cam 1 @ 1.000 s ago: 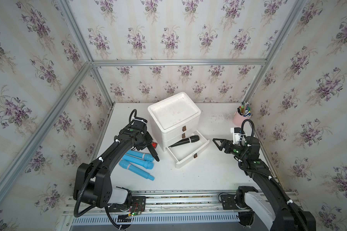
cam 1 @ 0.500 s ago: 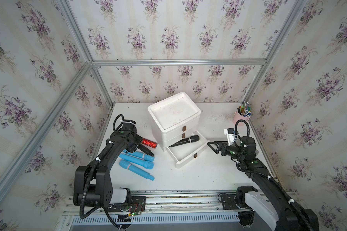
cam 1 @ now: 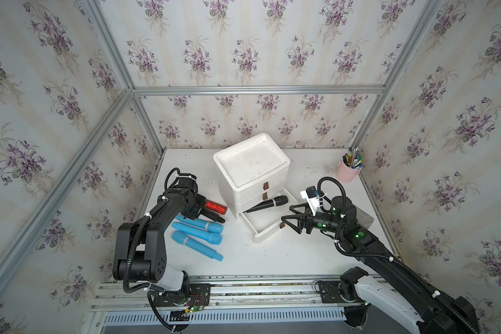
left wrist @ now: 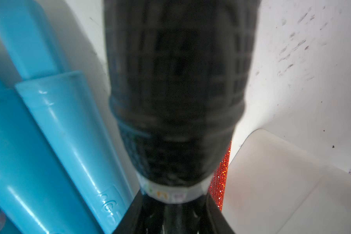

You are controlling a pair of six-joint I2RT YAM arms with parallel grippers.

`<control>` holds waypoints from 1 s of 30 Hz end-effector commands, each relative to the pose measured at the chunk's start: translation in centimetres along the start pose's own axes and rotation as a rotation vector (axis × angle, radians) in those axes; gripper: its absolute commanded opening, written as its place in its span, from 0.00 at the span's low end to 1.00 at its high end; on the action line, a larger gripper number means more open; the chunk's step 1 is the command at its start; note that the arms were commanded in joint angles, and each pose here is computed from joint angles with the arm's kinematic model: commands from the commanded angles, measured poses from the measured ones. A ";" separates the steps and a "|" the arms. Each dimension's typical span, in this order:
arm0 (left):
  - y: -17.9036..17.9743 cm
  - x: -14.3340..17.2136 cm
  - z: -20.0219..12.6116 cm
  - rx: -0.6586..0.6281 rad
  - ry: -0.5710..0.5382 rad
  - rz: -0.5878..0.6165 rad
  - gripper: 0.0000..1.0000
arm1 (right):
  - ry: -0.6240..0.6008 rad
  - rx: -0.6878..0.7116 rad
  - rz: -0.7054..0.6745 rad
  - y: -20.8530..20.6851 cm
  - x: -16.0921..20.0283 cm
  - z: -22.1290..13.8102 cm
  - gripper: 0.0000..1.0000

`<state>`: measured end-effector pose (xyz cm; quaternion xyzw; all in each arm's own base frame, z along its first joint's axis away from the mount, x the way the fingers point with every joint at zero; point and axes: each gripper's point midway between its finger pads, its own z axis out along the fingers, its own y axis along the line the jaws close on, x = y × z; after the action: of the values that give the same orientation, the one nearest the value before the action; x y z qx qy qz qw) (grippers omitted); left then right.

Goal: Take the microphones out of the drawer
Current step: Place the microphone at the center of the board.

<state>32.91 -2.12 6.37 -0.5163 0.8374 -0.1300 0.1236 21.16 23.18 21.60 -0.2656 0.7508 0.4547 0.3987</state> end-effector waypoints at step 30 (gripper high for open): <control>0.8 0.5 1.6 -0.027 0.030 -0.074 0.36 | 0.102 0.069 -0.141 0.9 2.1 2.6 0.86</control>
<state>32.56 -2.19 4.73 -0.5385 0.8266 -0.1252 0.1052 20.09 25.96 19.82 -0.3265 0.7628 0.3947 0.3947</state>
